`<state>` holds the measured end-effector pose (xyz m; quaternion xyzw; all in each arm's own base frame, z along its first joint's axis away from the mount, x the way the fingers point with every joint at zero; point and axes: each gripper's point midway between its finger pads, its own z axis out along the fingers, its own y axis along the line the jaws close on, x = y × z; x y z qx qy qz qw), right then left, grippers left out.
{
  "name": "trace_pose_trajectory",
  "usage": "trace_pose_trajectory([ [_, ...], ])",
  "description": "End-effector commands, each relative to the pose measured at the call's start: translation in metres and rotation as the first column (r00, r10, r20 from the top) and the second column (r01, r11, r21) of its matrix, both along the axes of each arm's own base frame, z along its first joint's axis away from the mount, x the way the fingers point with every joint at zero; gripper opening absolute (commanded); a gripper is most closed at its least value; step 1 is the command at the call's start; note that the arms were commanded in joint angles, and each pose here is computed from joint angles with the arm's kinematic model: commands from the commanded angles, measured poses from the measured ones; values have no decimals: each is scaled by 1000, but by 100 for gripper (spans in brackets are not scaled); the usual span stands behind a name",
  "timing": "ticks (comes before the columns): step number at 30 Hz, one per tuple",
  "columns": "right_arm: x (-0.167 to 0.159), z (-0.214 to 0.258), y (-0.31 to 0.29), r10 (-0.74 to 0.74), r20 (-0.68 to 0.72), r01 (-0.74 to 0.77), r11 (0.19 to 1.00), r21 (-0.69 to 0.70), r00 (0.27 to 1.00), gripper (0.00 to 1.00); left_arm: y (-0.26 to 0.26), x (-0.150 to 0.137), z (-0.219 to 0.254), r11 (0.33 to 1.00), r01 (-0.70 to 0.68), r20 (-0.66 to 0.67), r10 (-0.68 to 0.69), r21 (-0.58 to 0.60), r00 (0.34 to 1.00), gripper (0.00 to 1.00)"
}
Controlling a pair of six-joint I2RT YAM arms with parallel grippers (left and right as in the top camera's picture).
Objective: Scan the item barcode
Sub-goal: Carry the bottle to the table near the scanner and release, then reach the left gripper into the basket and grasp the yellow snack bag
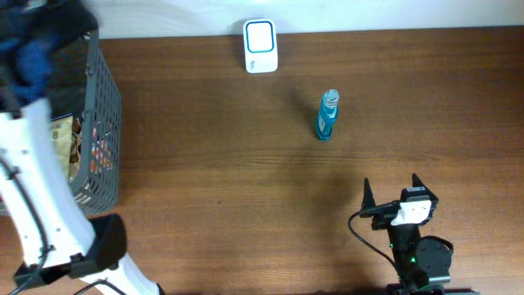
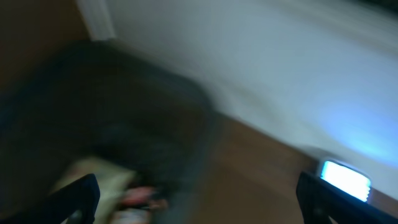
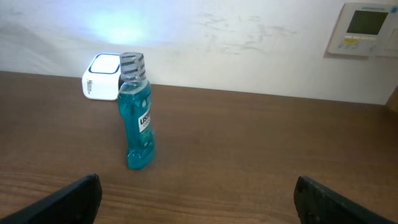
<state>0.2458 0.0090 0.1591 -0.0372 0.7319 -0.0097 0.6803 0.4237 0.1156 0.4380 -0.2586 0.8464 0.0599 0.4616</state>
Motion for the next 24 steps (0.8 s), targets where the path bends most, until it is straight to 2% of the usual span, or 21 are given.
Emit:
trace_pose_trajectory([
  [1, 0, -3, -3, -13, -4, 13, 1000, -7, 1000, 98, 95, -36, -35, 971, -218, -172, 232, 98, 957, 99],
  [2, 0, -3, -3, -13, -4, 13, 1000, -7, 1000, 98, 120, -43, -60, 967, -229, -266, 251, 111, 931, 99],
  [3, 0, -3, -3, -13, -4, 13, 1000, -7, 1000, 98, 126, -42, -74, 969, -231, -299, 247, 86, 922, 99],
  [5, 0, -4, -3, -13, -5, 13, 1000, -7, 1000, 98, 132, -36, -109, 987, -143, -405, 159, 69, 900, 99],
  [8, 0, -3, -3, -13, -4, 13, 1000, -7, 1000, 98, 136, -34, -158, 990, -133, -524, 137, 45, 841, 100],
  [11, 0, -3, -3, -13, -4, 13, 1000, -7, 1000, 98, 146, -48, -204, 985, -152, -647, 168, 81, 744, 99],
  [13, 0, -3, -3, -13, -4, 13, 1000, -7, 1000, 98, 143, -52, -237, 991, -123, -706, 129, 60, 696, 99],
  [18, 0, -3, -3, -13, -4, 13, 1000, -7, 1000, 99, 140, -58, -308, 999, -11, -788, 33, 34, 615, 100],
  [21, 0, -3, -3, -13, -4, 13, 1000, -7, 1000, 98, 135, -62, -339, 999, 45, -810, -24, 3, 585, 89],
  [24, 0, -3, -3, -13, -4, 13, 1000, -7, 1000, 98, 128, -66, -365, 998, 62, -816, -58, -27, 576, 89],
])
